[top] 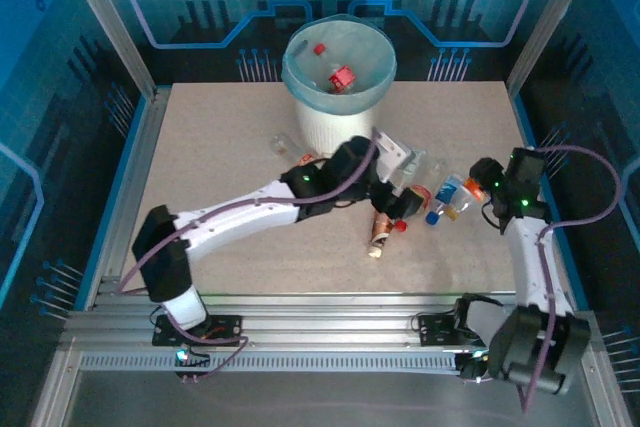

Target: Put the plastic bottles in the bin

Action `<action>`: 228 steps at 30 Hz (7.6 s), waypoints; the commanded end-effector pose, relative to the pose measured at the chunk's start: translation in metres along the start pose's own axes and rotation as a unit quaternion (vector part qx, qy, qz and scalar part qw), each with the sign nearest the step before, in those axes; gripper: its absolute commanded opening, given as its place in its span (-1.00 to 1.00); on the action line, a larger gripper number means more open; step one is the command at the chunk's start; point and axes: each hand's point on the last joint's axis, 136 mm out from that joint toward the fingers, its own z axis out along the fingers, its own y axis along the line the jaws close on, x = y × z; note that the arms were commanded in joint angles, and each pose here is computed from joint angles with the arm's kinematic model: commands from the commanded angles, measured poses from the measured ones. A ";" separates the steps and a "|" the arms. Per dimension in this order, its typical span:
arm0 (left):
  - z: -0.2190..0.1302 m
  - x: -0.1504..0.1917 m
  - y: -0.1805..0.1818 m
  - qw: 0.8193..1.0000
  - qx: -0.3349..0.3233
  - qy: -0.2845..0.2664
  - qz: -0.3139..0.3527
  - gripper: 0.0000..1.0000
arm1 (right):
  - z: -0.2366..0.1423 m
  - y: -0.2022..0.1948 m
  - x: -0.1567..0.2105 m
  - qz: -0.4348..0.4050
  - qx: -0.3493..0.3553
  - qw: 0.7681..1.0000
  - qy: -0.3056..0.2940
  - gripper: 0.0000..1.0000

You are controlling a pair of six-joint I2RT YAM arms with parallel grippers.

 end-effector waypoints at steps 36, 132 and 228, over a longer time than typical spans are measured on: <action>-0.199 -0.097 0.174 0.951 -0.194 -0.208 -0.124 0.98 | -0.091 0.480 -0.065 -0.347 -0.350 0.813 -0.312 -0.04; 0.018 0.021 0.004 0.994 -0.012 0.109 -0.015 0.97 | 0.092 -0.002 0.034 -0.034 -0.001 0.989 0.145 0.51; -0.194 -0.049 0.161 0.937 -0.225 -0.213 -0.164 0.98 | -0.127 0.440 -0.046 -0.323 -0.381 0.839 -0.214 0.06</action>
